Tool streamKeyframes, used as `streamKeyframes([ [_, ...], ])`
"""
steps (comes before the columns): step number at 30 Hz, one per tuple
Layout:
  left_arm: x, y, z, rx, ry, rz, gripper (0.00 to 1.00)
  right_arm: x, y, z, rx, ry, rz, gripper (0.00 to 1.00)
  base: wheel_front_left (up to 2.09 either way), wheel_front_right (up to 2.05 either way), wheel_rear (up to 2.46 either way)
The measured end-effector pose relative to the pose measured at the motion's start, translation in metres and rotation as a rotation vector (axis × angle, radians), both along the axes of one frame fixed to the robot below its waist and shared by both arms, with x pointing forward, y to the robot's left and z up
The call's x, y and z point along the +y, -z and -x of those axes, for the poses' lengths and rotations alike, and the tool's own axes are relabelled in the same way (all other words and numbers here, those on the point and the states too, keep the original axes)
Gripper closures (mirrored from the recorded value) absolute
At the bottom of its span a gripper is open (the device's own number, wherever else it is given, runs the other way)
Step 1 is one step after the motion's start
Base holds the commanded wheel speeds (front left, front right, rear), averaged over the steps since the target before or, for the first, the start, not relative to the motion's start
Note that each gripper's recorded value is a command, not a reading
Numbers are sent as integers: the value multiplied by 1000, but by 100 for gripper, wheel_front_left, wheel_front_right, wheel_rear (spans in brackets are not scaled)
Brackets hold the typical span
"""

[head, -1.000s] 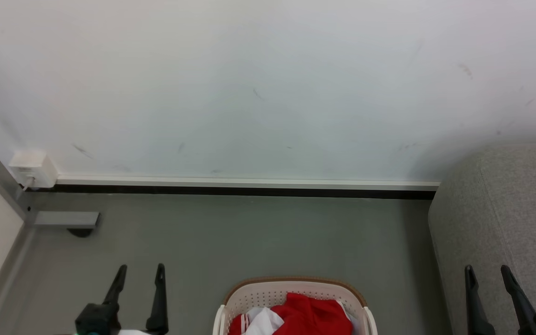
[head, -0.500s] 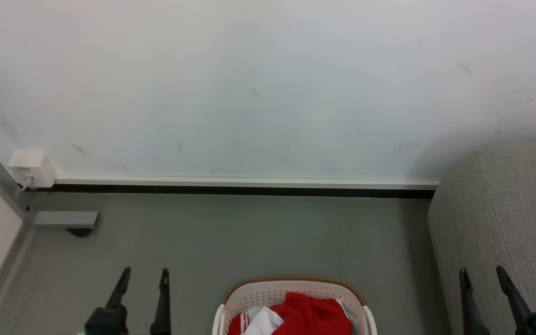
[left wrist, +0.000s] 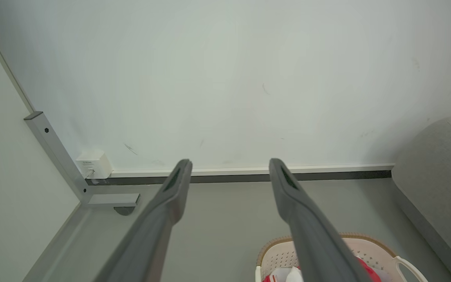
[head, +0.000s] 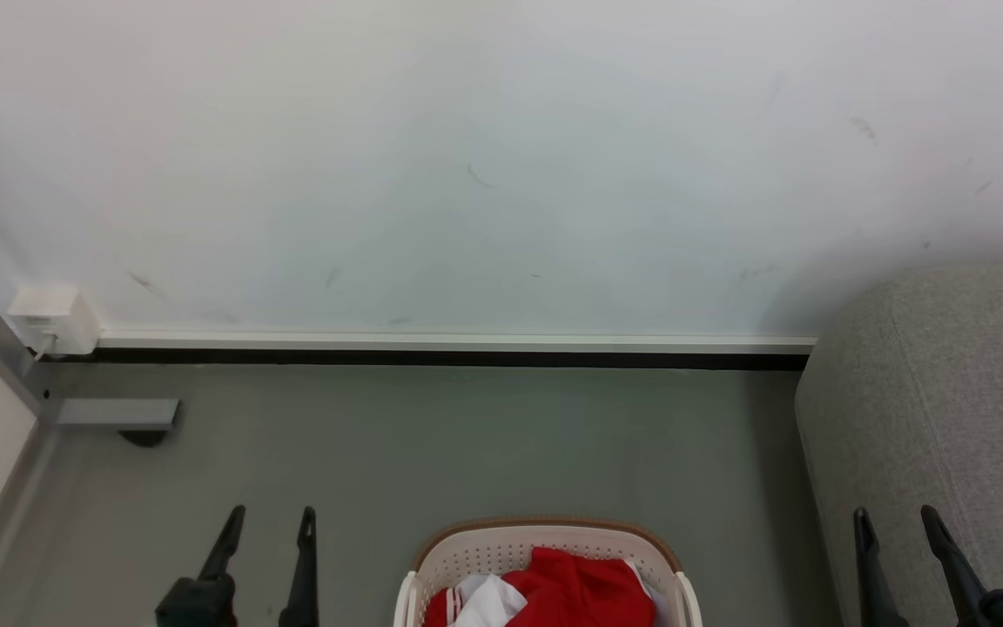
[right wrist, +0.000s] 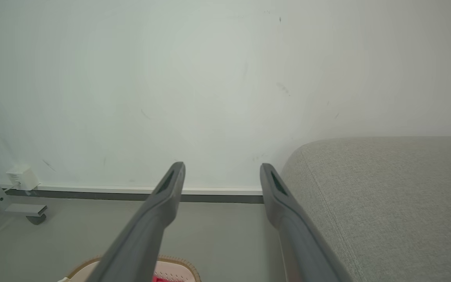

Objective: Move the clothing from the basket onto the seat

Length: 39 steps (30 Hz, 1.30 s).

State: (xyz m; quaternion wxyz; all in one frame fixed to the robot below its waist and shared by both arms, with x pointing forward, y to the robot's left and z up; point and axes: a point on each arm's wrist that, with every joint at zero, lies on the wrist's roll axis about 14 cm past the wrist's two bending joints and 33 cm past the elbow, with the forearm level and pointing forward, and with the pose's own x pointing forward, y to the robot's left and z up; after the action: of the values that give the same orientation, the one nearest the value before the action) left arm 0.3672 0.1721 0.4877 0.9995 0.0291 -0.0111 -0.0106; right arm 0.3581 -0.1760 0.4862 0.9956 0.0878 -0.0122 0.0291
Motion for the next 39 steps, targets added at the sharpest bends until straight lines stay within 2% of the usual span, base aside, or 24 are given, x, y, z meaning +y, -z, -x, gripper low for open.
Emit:
streamKeyframes([
  [9,-13,5,-5,16,41,8,0,-6,-2,3,-7,18,-2,0,0,0,0],
  [15,-39,7,-24,23,129,11,0,-11,-12,-4,-36,35,-10,0,0,0,0],
  [22,-82,42,-52,127,267,-9,0,-16,-20,-22,-62,50,-9,0,0,0,0],
  [33,-153,136,-88,404,519,-115,0,-28,-4,-65,-38,78,-31,0,0,0,0],
  [39,-169,205,-82,646,609,-182,0,-30,13,-89,-14,78,-32,0,0,0,0],
])
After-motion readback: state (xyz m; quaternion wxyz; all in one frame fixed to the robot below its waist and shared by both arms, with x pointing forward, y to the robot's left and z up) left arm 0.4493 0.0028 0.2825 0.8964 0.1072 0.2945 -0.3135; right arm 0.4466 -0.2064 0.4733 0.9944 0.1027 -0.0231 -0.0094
